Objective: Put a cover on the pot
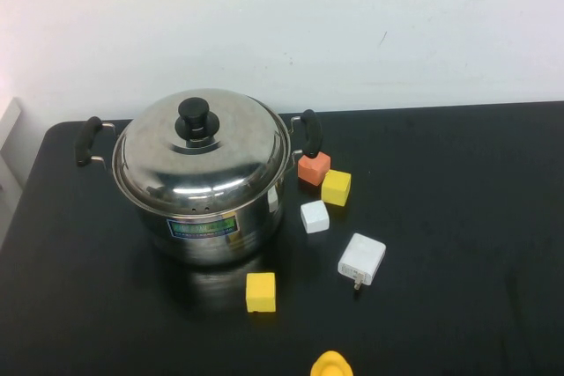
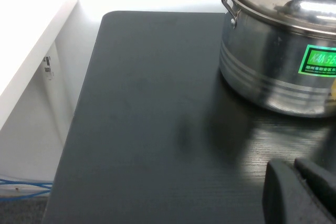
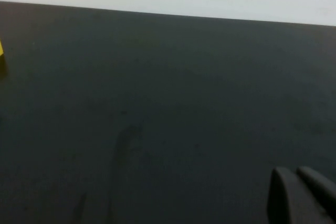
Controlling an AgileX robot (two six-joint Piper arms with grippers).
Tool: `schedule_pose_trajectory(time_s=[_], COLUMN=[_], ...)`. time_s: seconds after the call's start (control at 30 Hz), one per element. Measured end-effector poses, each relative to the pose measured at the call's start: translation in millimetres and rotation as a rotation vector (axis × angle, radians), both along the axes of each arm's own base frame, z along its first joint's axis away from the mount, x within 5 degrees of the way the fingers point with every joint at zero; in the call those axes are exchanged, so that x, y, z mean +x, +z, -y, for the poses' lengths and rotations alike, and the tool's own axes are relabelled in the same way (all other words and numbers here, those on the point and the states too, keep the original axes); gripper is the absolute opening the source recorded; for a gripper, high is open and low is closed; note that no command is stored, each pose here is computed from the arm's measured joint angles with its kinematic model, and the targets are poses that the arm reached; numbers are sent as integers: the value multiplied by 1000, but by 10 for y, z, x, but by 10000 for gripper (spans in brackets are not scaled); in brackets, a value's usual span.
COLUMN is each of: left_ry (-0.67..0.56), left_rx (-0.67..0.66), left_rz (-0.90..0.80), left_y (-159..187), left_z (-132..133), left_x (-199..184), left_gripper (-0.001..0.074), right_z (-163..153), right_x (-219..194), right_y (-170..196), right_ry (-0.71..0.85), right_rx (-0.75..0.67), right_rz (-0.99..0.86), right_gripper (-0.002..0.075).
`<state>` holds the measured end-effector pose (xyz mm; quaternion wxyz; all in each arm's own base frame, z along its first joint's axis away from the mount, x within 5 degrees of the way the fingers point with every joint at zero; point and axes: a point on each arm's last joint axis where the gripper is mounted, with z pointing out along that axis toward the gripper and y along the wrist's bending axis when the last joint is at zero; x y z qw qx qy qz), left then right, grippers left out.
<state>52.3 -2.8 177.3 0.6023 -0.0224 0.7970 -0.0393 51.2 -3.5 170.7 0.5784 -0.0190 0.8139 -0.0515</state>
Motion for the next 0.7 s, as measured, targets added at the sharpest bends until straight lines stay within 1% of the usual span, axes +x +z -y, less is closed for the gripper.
schedule_pose_trajectory(time_s=[0.53,0.7], left_ry=[0,-17], left_rx=[0,2], left_rz=[0,0], left_y=[0,0], left_z=[0,8], left_x=[0,-1], left_gripper=[-2,-2], right_z=[-1,-1], right_x=[-1,-1], right_y=[-2,-2], right_ry=[0,0], right_rx=[2,2], right_rz=[-2,-2], right_gripper=[-2,-2])
